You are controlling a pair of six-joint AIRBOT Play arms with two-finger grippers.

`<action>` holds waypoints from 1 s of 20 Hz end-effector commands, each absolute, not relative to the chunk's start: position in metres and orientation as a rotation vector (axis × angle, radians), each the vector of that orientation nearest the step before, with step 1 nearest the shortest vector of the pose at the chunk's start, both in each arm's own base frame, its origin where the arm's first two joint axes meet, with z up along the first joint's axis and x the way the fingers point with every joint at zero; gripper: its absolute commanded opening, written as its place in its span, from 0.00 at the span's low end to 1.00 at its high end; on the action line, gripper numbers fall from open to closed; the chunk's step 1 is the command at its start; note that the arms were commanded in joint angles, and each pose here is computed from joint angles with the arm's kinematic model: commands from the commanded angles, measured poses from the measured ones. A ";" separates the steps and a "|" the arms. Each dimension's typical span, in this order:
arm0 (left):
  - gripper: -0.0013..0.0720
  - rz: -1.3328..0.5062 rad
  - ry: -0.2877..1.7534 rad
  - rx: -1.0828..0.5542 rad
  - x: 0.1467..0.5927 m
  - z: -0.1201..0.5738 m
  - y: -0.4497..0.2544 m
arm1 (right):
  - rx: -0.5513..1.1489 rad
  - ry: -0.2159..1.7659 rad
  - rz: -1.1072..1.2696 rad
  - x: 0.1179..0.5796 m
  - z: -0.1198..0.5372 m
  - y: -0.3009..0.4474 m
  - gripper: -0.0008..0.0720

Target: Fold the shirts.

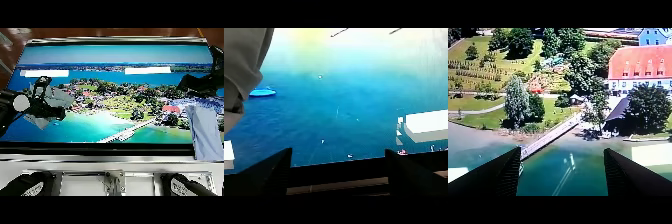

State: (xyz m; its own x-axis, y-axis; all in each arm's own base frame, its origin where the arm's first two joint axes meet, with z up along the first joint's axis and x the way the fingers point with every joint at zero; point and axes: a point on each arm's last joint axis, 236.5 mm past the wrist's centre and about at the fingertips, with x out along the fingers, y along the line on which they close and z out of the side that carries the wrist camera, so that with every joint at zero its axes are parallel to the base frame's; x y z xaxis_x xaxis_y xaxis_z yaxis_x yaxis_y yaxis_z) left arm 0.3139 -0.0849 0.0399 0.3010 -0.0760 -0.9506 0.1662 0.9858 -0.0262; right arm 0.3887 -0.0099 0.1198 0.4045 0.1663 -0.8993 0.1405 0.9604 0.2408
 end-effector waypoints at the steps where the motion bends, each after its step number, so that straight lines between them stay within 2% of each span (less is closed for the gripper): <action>1: 0.99 -0.160 1.255 0.082 0.314 0.040 -0.085 | 0.298 1.158 0.018 0.389 0.120 -0.010 0.87; 15: 0.99 -0.160 1.253 0.081 0.314 0.040 -0.085 | 0.302 1.139 0.018 0.393 0.122 -0.009 0.87; 20: 0.99 -0.170 1.176 0.069 0.333 0.044 -0.090 | 0.306 1.060 0.014 0.410 0.130 -0.012 0.87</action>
State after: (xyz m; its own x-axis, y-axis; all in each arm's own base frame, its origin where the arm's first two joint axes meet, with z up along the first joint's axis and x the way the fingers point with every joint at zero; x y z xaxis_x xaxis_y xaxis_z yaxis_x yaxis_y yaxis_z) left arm 0.3241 -0.0878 0.0417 0.3384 -0.0864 -0.9370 0.1676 0.9854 -0.0303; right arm 0.3974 -0.0106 0.1238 0.4411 0.1635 -0.8824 0.1393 0.9589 0.2473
